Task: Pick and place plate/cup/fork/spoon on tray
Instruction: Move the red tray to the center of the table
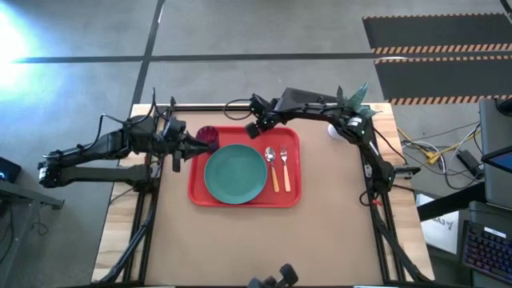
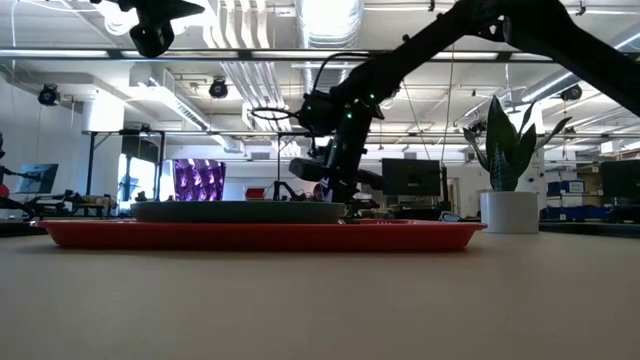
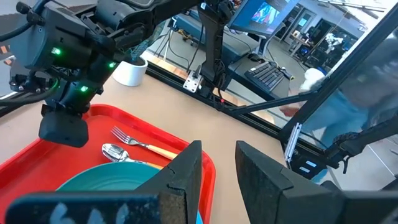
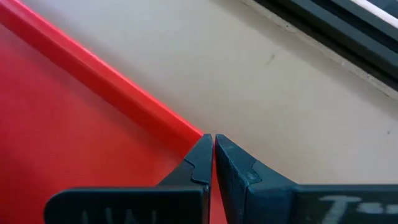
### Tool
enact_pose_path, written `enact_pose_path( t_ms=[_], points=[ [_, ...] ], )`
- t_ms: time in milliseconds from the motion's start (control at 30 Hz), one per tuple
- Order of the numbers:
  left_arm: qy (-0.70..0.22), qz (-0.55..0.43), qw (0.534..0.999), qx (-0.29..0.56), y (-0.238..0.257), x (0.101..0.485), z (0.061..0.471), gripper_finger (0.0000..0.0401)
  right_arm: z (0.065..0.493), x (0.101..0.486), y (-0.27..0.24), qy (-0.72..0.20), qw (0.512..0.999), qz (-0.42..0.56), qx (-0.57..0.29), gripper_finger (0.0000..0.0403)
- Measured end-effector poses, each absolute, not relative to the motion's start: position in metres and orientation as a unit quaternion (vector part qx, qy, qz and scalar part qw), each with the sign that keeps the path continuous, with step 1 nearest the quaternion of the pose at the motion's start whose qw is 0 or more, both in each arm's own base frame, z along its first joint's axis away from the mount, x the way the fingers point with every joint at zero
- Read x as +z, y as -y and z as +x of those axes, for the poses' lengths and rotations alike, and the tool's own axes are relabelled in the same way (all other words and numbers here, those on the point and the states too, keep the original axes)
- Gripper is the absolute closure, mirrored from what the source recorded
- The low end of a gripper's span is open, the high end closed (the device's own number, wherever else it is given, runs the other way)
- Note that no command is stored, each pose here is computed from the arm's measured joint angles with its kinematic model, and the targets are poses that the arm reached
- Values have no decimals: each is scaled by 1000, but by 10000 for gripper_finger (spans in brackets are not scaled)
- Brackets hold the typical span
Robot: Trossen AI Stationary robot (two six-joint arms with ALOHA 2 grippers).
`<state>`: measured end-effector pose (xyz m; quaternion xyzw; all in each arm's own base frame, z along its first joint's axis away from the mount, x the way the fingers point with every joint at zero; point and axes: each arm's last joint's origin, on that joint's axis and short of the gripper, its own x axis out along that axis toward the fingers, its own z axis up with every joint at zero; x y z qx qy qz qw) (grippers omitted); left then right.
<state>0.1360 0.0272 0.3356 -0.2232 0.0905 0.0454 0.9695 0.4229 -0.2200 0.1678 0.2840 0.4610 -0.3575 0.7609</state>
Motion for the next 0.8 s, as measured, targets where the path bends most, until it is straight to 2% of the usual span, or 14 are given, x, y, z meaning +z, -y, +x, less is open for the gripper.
enact_pose_path(
  t_ms=[467, 700, 800],
  points=[
    [-91, -223, 970, 42, -27, 336, 136, 321, 426, 153, 197, -495, 759, 255, -338, 394],
    [-91, -223, 970, 42, -27, 336, 136, 321, 438, 182, 212, -419, 804, 266, -328, 394],
    [-91, -223, 970, 42, -27, 336, 136, 321, 436, 188, 225, -403, 803, 283, -336, 394]
  ],
)
